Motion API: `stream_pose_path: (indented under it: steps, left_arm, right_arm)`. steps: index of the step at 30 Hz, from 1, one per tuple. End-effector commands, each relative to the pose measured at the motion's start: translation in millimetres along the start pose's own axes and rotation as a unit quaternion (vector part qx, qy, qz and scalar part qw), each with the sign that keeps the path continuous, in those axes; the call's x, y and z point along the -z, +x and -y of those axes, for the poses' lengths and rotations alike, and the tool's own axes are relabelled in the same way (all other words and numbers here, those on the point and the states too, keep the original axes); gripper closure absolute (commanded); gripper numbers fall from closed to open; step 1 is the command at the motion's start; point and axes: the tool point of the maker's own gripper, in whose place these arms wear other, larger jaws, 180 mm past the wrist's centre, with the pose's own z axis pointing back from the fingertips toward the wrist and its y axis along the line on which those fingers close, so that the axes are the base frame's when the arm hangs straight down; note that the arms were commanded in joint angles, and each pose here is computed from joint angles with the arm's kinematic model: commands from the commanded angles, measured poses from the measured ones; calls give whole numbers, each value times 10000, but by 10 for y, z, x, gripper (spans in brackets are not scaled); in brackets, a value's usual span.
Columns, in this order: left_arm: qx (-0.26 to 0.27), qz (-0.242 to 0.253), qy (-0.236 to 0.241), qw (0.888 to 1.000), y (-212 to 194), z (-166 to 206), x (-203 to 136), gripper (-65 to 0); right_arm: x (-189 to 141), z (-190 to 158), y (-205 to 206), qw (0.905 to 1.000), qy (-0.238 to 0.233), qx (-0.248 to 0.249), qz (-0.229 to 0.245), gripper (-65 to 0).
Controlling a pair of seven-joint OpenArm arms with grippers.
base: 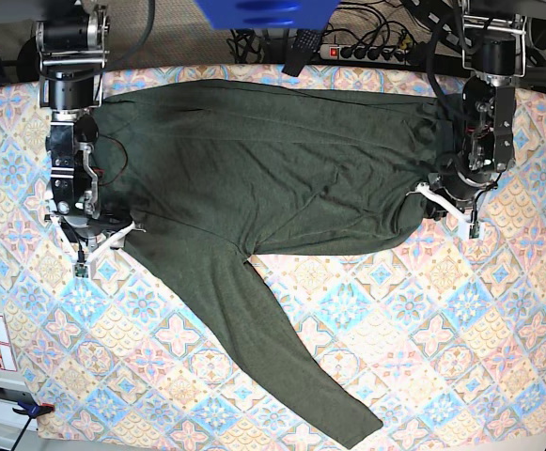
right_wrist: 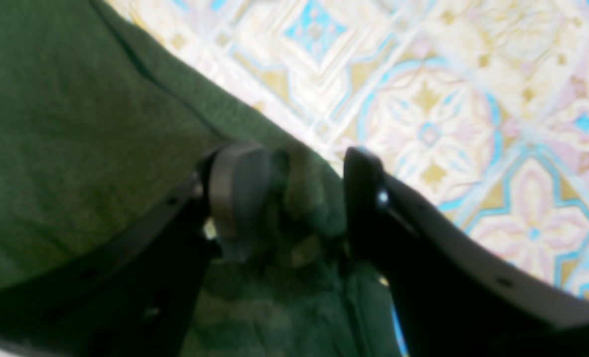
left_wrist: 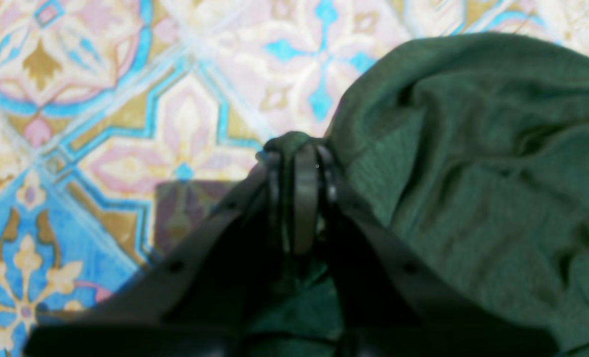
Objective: Fold the T-shirt properly
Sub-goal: 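Grasp the side edges and fold them toward the collar with both grippers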
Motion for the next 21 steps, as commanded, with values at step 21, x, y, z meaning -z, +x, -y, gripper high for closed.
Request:
stream_pose_path:
  steps: [21]
  left_arm:
    - [227, 255, -97, 9994, 112, 35, -167, 0]
  right_arm:
    - [267, -71, -209, 9964, 617, -420, -401, -179]
